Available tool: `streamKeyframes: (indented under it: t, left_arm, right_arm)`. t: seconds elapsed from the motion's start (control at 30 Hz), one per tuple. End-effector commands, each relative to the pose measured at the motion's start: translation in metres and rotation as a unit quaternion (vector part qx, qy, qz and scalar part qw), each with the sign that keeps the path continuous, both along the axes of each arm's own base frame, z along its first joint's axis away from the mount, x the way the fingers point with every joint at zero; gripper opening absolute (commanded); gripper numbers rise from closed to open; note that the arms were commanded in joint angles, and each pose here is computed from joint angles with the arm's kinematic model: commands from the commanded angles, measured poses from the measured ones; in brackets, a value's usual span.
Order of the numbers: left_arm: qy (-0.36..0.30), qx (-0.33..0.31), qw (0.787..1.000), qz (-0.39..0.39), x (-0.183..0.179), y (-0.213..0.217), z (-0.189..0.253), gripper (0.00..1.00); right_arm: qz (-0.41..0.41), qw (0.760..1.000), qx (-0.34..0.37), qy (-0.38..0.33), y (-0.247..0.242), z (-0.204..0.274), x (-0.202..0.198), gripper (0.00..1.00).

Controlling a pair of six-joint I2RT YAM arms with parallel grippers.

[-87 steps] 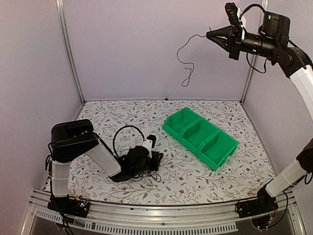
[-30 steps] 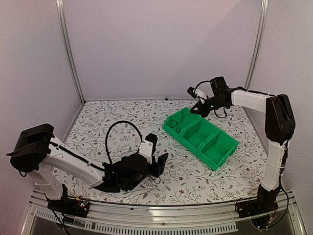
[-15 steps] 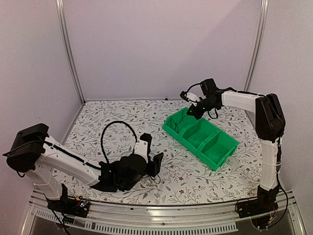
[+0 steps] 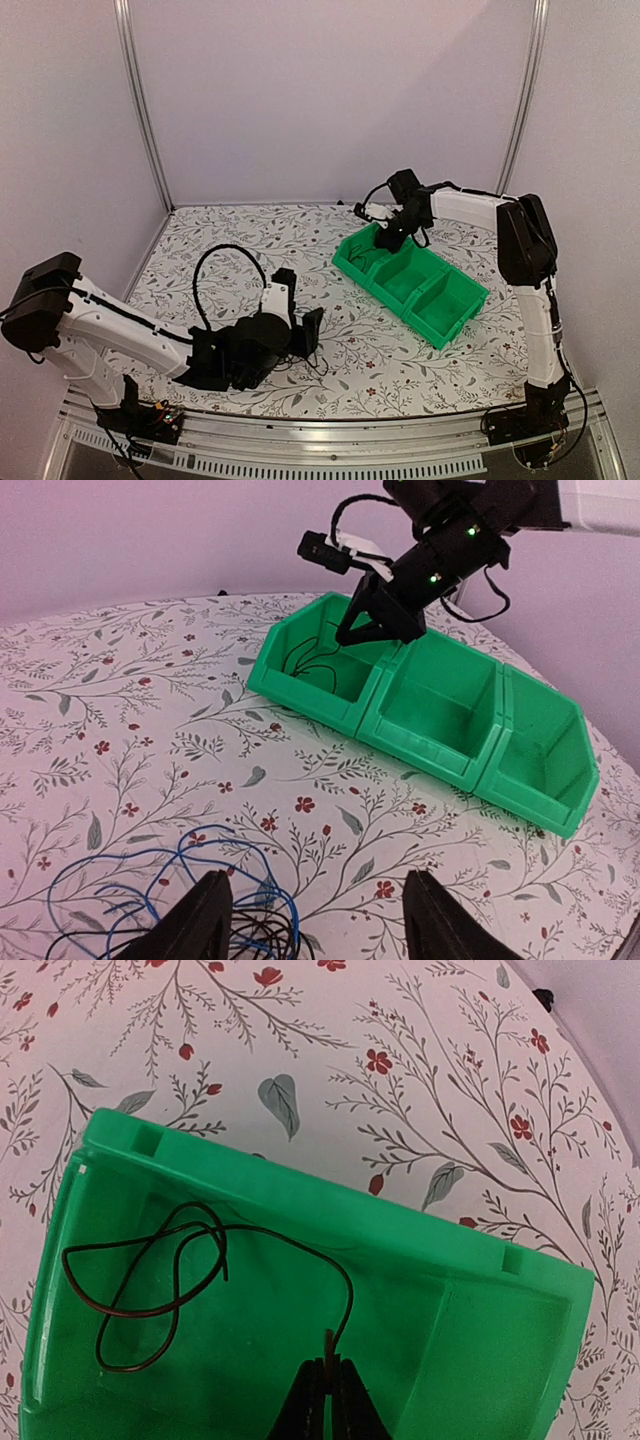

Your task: Untangle the cables

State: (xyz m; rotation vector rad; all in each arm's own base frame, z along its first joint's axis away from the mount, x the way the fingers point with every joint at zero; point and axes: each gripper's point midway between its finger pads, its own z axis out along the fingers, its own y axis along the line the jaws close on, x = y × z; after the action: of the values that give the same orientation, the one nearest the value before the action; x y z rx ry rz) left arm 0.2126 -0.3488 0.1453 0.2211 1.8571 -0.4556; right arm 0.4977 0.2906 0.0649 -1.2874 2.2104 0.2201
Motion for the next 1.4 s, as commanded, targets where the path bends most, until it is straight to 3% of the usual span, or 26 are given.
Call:
streamKeyframes:
  t: [0.0, 0.1, 0.3, 0.4, 0.5, 0.7, 0.8, 1.13, 1.37]
  left_arm:
    - [-0.001, 0.008, 1.0, 0.012, -0.005, 0.01, 0.001, 0.6]
    - [0.006, 0.012, 1.0, 0.022, -0.004, 0.018, -0.002, 0.62]
    - [0.029, 0.022, 0.999, 0.039, -0.007, 0.036, -0.016, 0.63]
    - [0.055, 0.026, 0.997, 0.05, -0.009, 0.045, -0.027, 0.64]
    - [0.095, 0.027, 0.994, 0.053, -0.015, 0.052, -0.042, 0.62]
    - [0.181, 0.037, 0.979, 0.085, -0.029, 0.083, -0.074, 0.59]
    - [0.2, 0.023, 0.971, 0.127, -0.03, 0.107, -0.081, 0.59]
    - [0.201, -0.056, 0.969, 0.135, -0.011, 0.133, -0.071, 0.54]
    - [0.196, -0.066, 0.968, 0.14, -0.008, 0.144, -0.067, 0.57]
  right_arm:
    - [-0.009, 1.0, -0.002, -0.003, -0.007, 0.038, -0.01, 0.15]
    - [-0.016, 1.0, 0.008, -0.015, -0.013, 0.066, -0.02, 0.3]
    - [-0.02, 0.998, 0.018, -0.056, -0.029, 0.121, -0.044, 0.43]
    - [0.008, 0.998, 0.032, -0.052, -0.021, 0.124, -0.072, 0.44]
    - [0.072, 0.996, 0.044, -0.039, 0.004, 0.112, -0.117, 0.38]
    - [0.246, 0.966, 0.073, 0.025, 0.057, 0.056, -0.244, 0.3]
    - [0.289, 0.954, 0.066, 0.037, 0.077, 0.034, -0.281, 0.29]
    - [0.292, 0.951, 0.051, 0.09, 0.121, -0.006, -0.308, 0.37]
    - [0.304, 0.946, 0.026, 0.108, 0.128, -0.036, -0.329, 0.37]
